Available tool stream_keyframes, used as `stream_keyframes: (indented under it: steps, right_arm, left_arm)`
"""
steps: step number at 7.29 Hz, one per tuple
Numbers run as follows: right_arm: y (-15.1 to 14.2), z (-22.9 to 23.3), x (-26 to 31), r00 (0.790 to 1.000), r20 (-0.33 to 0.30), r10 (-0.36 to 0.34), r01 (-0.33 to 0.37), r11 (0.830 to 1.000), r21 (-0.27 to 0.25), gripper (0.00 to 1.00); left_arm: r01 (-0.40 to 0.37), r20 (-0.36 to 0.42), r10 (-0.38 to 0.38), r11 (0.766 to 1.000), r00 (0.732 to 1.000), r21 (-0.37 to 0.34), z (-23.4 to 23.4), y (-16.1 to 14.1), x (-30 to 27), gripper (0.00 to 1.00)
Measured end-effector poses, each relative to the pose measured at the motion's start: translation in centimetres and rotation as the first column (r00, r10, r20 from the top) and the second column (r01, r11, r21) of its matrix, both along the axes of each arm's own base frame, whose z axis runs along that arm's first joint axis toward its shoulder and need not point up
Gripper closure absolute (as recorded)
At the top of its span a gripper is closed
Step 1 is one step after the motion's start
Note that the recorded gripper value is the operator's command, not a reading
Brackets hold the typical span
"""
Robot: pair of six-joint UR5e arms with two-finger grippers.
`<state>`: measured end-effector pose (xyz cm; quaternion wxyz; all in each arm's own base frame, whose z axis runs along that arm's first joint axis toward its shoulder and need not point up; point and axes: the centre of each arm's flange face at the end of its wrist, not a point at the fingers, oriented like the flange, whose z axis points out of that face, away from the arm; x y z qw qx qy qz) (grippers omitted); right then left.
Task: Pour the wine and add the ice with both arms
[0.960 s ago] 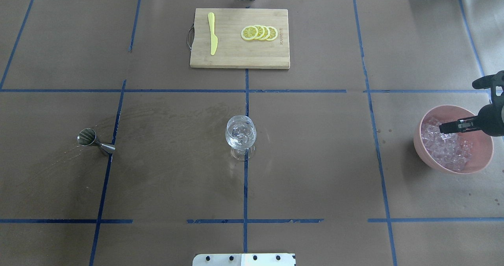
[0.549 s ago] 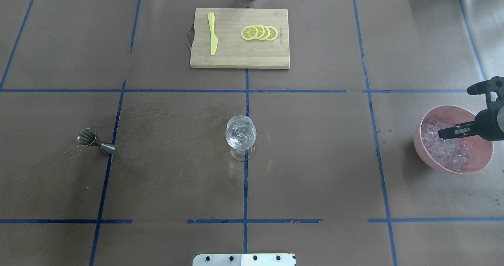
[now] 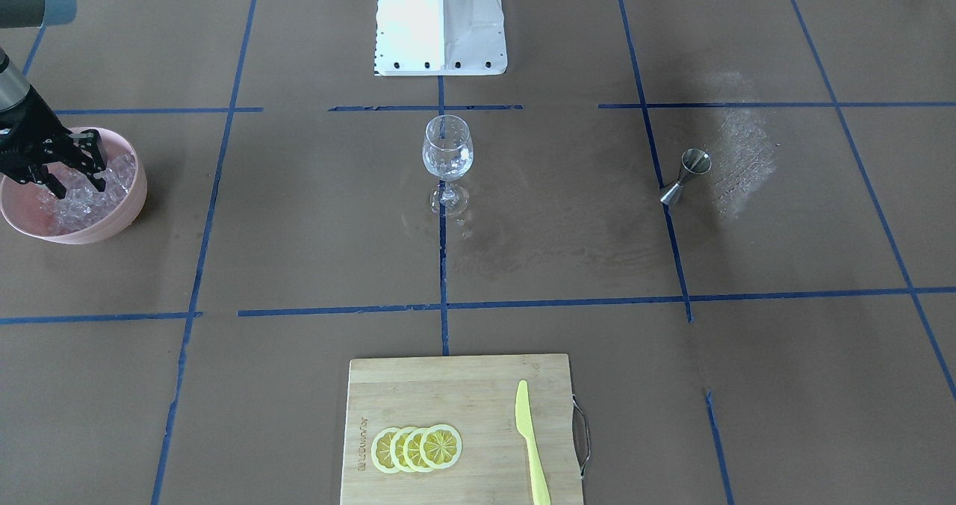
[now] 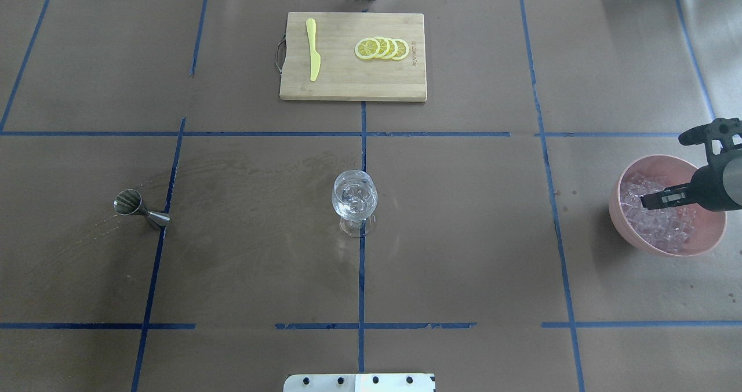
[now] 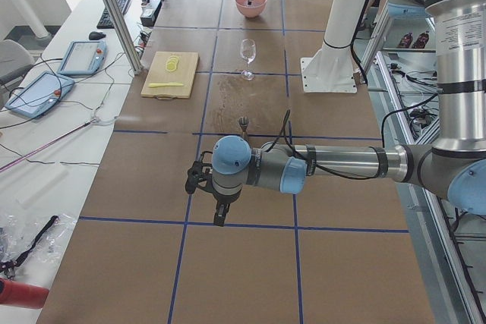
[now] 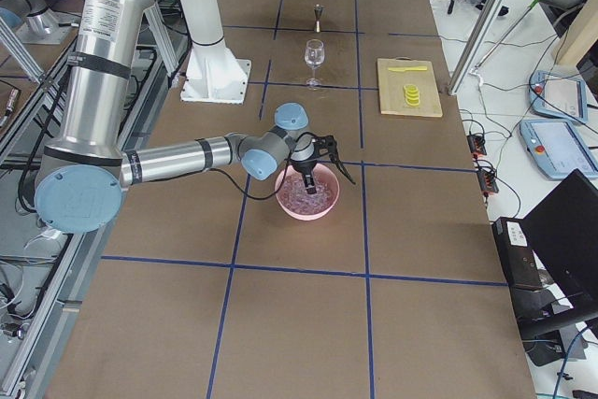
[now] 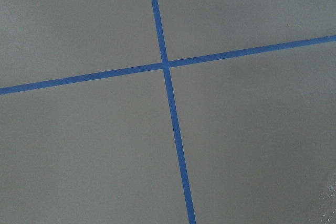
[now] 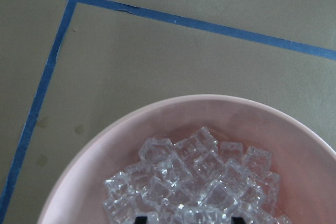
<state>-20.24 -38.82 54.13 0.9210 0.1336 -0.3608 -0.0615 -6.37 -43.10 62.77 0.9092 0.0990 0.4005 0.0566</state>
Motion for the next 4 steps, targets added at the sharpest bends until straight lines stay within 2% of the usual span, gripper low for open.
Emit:
stream_keyframes:
  steps: [1,2,3,4]
  right_arm:
    - [-0.05,0.33,-0.01,1.0,-0.007,-0.003,0.003,1.0,0.002,0.63]
    - [-0.07,0.61,-0.03,1.0,-0.012,-0.007,0.007,1.0,0.002,0.85]
    - [-0.07,0.77,-0.02,1.0,-0.016,-0.009,0.009,1.0,0.003,1.0]
    - [-0.05,0.85,0.0,1.0,-0.017,-0.01,0.01,1.0,0.002,1.0]
  left_arm:
    - [0.0,0.001,0.0,1.0,1.0,0.004,-0.01,-0.02,-0.01,0.0]
    - [0.0,0.001,0.0,1.0,1.0,0.006,-0.02,-0.03,-0.01,0.0]
    - [0.0,0.001,0.0,1.0,1.0,0.006,-0.02,-0.03,-0.01,0.0]
    - [0.0,0.001,0.0,1.0,1.0,0.006,0.0,-0.03,-0.01,0.0]
